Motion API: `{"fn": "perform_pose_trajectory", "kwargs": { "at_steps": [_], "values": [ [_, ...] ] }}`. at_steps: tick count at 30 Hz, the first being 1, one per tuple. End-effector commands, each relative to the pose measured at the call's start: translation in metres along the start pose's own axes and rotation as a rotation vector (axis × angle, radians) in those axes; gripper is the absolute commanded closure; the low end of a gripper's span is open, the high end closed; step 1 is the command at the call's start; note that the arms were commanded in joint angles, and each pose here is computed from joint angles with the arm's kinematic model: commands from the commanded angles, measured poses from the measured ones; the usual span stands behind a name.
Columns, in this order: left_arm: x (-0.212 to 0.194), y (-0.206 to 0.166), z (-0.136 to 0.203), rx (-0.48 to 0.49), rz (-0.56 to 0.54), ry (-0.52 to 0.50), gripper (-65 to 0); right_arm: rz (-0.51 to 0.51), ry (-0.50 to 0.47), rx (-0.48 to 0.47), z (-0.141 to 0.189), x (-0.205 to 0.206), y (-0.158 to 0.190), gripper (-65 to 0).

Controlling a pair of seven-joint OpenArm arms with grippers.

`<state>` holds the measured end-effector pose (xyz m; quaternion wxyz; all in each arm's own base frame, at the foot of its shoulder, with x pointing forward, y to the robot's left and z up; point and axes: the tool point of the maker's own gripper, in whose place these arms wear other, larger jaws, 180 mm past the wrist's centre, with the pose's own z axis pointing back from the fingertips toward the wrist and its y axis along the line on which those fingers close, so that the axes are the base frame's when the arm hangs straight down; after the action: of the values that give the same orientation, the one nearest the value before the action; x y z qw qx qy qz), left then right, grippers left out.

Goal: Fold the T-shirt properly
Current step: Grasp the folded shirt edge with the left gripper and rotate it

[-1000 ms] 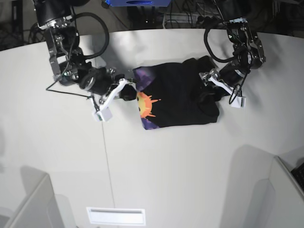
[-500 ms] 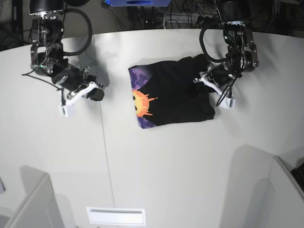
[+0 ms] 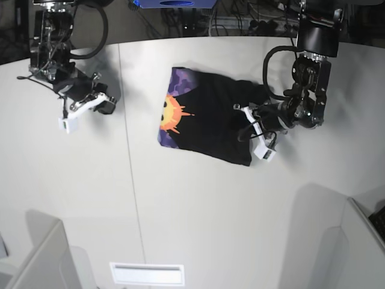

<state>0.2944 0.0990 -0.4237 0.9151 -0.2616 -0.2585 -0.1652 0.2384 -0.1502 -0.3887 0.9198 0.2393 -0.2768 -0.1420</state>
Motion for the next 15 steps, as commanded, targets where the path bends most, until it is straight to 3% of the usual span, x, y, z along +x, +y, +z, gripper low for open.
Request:
{"fn": "perform_pose_trajectory", "kwargs": {
  "at_steps": [1, 10, 15],
  "values": [
    [0.006, 0.006, 0.005, 0.019, -0.034, 0.014, 0.0, 0.011, -0.033, 0.002, 0.006, 0.008, -0.001, 0.0],
    [0.007, -0.015, -0.008, -0.023, -0.266, 0.149, 0.0, -0.008, 0.004, -0.023, 0.010, -0.012, -0.012, 0.0],
    [0.012, -0.025, -0.013, -0.041, -0.388, 0.204, 0.0, -0.020, -0.052, -0.041, 0.012, -0.012, -0.018, 0.0]
  ]
}}
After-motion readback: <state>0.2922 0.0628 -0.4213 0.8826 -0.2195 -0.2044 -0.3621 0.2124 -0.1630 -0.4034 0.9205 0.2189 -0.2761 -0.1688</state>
